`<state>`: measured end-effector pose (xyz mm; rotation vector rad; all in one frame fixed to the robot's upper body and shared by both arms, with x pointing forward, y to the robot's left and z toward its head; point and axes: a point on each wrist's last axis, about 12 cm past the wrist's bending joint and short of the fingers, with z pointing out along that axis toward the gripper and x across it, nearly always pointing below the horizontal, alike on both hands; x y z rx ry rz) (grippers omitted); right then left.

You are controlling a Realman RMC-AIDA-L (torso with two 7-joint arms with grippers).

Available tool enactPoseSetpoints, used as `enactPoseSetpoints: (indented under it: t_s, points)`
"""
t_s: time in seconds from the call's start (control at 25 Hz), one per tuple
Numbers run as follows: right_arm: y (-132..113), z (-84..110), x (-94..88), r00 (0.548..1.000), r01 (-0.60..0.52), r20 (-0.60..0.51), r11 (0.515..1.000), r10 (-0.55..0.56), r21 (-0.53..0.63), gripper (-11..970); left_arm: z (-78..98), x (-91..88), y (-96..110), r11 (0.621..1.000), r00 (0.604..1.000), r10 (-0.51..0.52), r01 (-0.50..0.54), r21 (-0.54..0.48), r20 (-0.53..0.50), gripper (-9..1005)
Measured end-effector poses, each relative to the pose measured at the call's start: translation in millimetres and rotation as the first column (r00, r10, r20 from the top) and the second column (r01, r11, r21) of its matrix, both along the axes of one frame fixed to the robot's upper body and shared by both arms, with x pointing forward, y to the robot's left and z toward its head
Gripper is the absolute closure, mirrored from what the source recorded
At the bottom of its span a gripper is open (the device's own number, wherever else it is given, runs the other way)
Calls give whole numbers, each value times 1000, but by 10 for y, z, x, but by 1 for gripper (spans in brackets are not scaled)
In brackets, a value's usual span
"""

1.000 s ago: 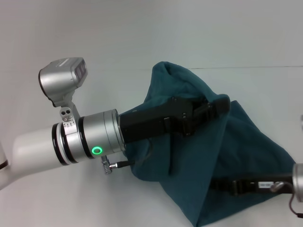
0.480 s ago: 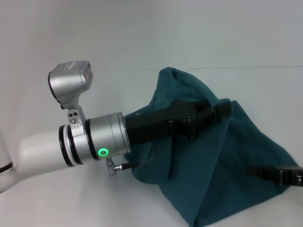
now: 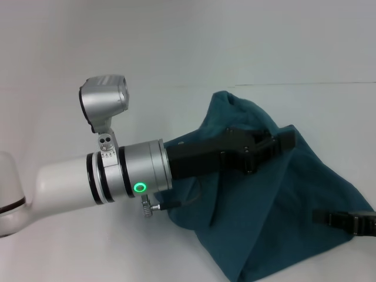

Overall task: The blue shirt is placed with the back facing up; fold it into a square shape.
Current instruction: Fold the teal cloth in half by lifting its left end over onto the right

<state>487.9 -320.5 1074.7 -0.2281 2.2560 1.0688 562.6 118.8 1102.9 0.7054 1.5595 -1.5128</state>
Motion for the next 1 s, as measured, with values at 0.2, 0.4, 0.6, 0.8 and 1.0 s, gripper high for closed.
enactPoseSetpoints:
  t_s: [0.2, 0.4, 0.6, 0.8, 1.0]
  points:
    - [-69, 11, -39, 1000, 22, -1, 1000, -22, 16, 914, -43, -12, -1, 1000, 999, 29, -29, -3, 15, 966]
    - [-125, 29, -60, 999, 38, 3, 999, -38, 27, 875, -72, -46, -16, 1000, 998, 23, -23, 7, 50, 896]
    - [-176, 55, -68, 999, 53, 9, 998, -53, 37, 775, -100, -81, -45, 999, 998, -15, 13, 40, 67, 726]
    - [-209, 92, -73, 998, 57, 17, 997, -58, 52, 661, -121, -79, -44, 998, 998, -11, 8, 55, 63, 532]
    - [-213, 107, -84, 999, 50, 19, 997, -51, 57, 514, -132, -78, -39, 998, 999, -8, 5, 60, 54, 363]
